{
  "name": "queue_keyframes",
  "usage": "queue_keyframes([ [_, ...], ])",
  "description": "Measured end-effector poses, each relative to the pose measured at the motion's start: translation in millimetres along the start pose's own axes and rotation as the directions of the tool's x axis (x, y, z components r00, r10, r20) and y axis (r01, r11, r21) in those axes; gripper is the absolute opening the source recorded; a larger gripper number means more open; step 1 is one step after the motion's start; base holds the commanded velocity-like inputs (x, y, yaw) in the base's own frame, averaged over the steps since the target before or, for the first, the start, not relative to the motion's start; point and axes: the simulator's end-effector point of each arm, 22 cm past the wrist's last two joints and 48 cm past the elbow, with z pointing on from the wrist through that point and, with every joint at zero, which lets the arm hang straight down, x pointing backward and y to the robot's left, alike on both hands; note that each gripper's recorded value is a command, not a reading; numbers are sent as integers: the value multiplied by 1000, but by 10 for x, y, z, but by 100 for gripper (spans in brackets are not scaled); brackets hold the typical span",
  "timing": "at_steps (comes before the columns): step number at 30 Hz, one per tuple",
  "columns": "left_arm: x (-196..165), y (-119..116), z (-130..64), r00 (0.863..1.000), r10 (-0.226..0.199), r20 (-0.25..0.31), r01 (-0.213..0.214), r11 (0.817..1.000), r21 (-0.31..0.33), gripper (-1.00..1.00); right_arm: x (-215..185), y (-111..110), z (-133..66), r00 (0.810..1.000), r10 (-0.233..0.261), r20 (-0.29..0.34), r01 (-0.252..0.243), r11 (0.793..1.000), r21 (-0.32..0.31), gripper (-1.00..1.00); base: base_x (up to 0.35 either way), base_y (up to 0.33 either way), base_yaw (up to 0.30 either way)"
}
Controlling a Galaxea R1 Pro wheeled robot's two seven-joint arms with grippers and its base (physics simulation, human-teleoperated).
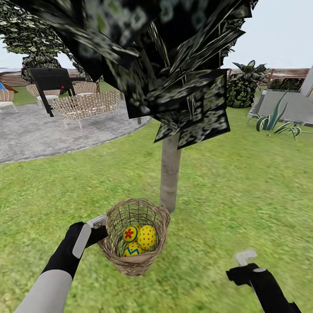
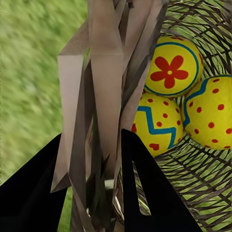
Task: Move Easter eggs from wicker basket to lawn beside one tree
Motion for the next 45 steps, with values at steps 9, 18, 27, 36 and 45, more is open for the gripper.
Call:
queue_keyframes([
  [9,82,35,135,1000,0,-1,0,1000,1,-100,-204,-67,-3,997,16,70,-17,1000,9,100,0,0,0],
  [18,168,98,287,1000,2,0,-2,1000,-2,-100,-79,-10,162,998,16,67,-16,1000,6,100,0,0,0],
  [27,265,141,442,1000,1,0,-1,1000,0,-100,29,46,311,998,16,67,-16,1000,5,100,0,0,0],
  [36,365,189,598,1000,1,0,-1,1000,0,-100,143,92,465,998,17,66,-17,1000,4,100,0,0,0],
  [45,461,254,755,1000,0,1,0,1000,-1,-100,256,135,616,998,18,67,-18,1000,3,100,0,0,0],
])
